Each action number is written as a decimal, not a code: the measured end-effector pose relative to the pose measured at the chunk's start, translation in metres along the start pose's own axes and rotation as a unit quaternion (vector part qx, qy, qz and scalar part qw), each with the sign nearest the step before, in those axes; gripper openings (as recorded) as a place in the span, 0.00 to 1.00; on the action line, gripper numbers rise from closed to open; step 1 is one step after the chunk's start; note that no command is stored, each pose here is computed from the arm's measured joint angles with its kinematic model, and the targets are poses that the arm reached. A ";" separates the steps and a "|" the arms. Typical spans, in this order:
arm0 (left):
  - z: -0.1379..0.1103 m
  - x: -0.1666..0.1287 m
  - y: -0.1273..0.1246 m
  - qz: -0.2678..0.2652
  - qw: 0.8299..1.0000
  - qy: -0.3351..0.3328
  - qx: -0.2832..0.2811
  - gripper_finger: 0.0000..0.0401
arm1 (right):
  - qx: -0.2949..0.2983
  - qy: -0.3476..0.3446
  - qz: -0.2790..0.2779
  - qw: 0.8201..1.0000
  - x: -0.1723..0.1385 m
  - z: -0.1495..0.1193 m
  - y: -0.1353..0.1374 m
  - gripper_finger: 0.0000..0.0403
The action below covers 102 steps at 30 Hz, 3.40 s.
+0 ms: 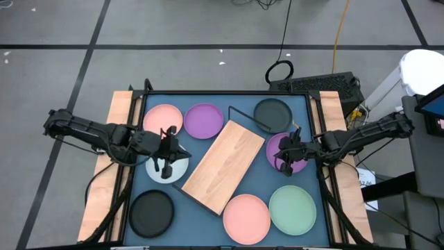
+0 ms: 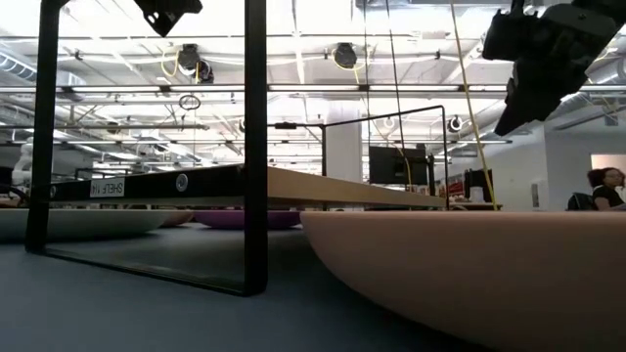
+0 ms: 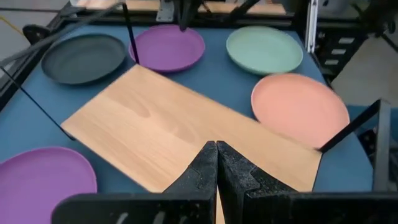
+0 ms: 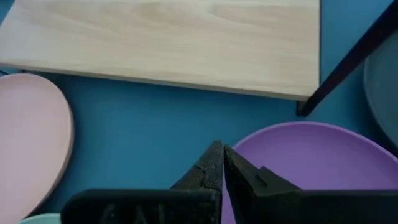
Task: Place and stack plates onto a shelf
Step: Put the top black plate on the shelf
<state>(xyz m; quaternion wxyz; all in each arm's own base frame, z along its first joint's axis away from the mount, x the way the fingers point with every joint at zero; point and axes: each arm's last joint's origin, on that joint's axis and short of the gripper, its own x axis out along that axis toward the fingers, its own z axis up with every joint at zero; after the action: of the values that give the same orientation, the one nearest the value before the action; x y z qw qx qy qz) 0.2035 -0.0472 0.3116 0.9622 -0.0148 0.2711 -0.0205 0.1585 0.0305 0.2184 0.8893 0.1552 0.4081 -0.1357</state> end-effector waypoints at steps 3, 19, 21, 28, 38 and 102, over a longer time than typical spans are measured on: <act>-0.001 0.004 -0.001 0.001 1.000 0.006 0.006 0.01 | -0.002 -0.003 -0.019 1.000 0.001 0.001 -0.004 0.00; 0.008 0.007 -0.002 -0.004 0.999 -0.035 -0.013 0.01 | 0.023 -0.065 -0.193 0.979 0.002 0.012 -0.032 0.00; 0.008 0.007 -0.002 -0.004 0.999 -0.036 -0.013 0.01 | 0.029 -0.069 -0.207 0.976 0.003 0.014 -0.037 0.00; 0.008 0.007 -0.002 -0.005 0.999 -0.035 -0.013 0.01 | 0.098 -0.099 -0.200 0.970 0.005 0.034 -0.063 0.00; 0.008 0.007 -0.002 -0.004 0.999 -0.035 -0.012 0.01 | 0.205 -0.121 -0.262 0.935 -0.023 0.061 -0.124 0.00; 0.008 0.007 -0.002 -0.005 0.999 -0.036 -0.002 0.01 | 0.363 0.092 -0.277 0.885 0.052 0.009 -0.214 0.26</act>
<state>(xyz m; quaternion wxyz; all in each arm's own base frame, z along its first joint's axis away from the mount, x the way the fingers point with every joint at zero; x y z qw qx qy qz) 0.2139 -0.0497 0.3146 0.9711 -0.0182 0.2366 -0.0239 0.1189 -0.1750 0.1484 0.6555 0.3595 0.4367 -0.5004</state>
